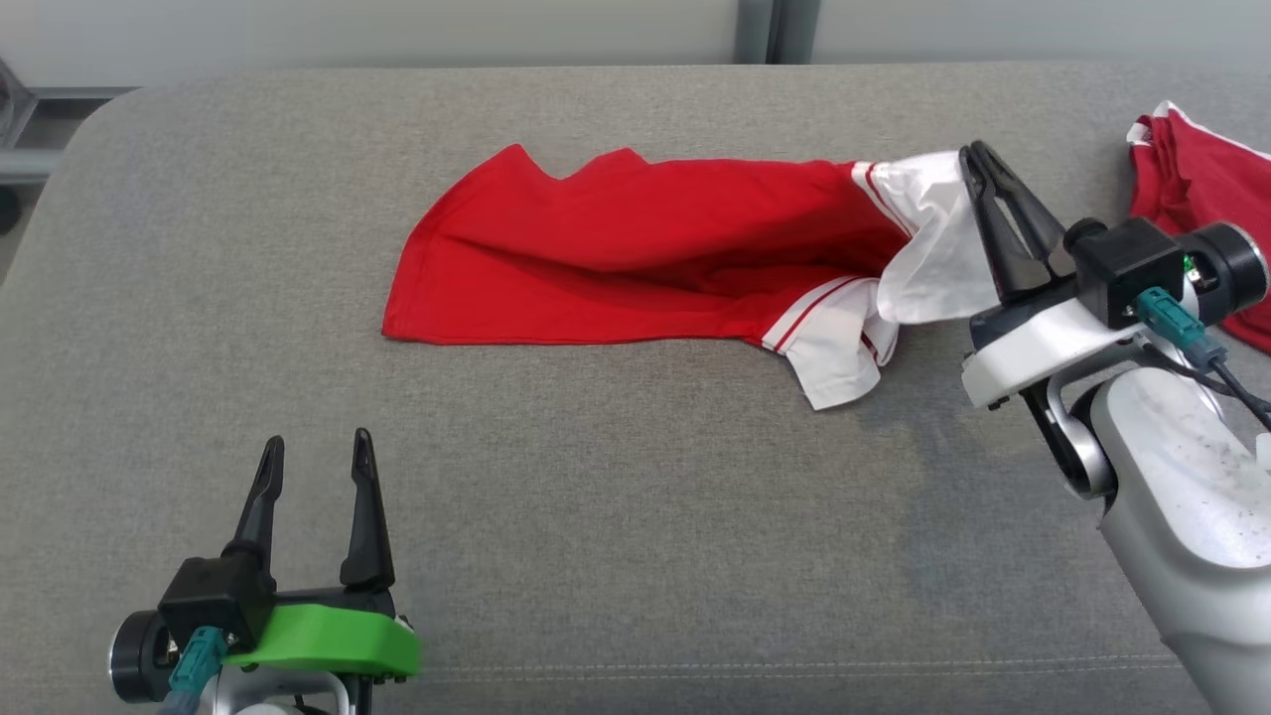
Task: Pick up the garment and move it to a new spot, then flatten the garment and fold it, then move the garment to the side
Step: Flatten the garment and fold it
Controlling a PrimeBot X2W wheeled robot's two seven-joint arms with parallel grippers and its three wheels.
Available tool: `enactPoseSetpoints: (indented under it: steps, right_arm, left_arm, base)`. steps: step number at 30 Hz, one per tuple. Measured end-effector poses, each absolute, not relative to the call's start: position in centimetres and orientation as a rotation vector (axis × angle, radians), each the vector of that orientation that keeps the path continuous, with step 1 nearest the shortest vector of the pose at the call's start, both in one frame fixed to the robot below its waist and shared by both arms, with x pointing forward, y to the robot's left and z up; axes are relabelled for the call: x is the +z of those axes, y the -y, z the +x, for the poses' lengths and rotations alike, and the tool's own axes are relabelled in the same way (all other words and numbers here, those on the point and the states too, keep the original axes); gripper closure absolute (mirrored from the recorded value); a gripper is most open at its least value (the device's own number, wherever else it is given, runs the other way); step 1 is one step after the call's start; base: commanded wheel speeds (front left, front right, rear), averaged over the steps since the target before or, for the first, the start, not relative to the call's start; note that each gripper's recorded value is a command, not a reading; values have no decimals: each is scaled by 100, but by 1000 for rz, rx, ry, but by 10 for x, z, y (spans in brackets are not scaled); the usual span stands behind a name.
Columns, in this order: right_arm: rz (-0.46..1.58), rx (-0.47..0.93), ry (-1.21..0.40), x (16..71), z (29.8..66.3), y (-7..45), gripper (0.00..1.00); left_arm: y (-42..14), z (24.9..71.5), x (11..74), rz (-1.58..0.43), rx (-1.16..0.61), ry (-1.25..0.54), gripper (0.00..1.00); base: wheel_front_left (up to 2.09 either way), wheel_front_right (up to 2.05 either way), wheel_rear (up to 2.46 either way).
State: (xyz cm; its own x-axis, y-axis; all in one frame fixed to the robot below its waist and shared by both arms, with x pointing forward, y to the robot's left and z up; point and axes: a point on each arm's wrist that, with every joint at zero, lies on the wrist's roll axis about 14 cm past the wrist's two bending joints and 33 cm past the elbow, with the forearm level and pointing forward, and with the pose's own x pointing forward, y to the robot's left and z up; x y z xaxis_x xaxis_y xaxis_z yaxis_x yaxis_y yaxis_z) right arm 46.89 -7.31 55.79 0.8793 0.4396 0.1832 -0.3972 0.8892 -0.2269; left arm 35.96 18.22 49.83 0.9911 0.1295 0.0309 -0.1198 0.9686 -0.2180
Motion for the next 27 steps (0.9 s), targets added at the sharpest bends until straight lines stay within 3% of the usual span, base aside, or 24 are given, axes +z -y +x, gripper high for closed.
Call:
enactPoseSetpoints:
  steps: [4, 8, 17, 21, 27]
  right_arm:
    - [-228, 426, 363, 599, 460, 82, 100]
    - [-288, 477, 394, 605, 446, 79, 100]
    - [-275, 718, 96, 499, 355, 52, 100]
    - [-272, 729, -12, 468, 323, 61, 100]
    - [-333, 671, -123, 442, 305, 100, 100]
  left_arm:
    - [-171, 364, 501, -221, 89, 51, 0]
    - [-162, 368, 501, -224, 61, 51, 0]
    - [-132, 382, 509, -200, -37, 74, 0]
    - [-102, 395, 519, -199, -133, 104, 0]
    - [-30, 418, 543, -217, -378, 148, 0]
  base:
    - [0, 0, 0]
    - [0, 0, 0]
    - [0, 0, 0]
    - [0, 0, 0]
    - [0, 0, 0]
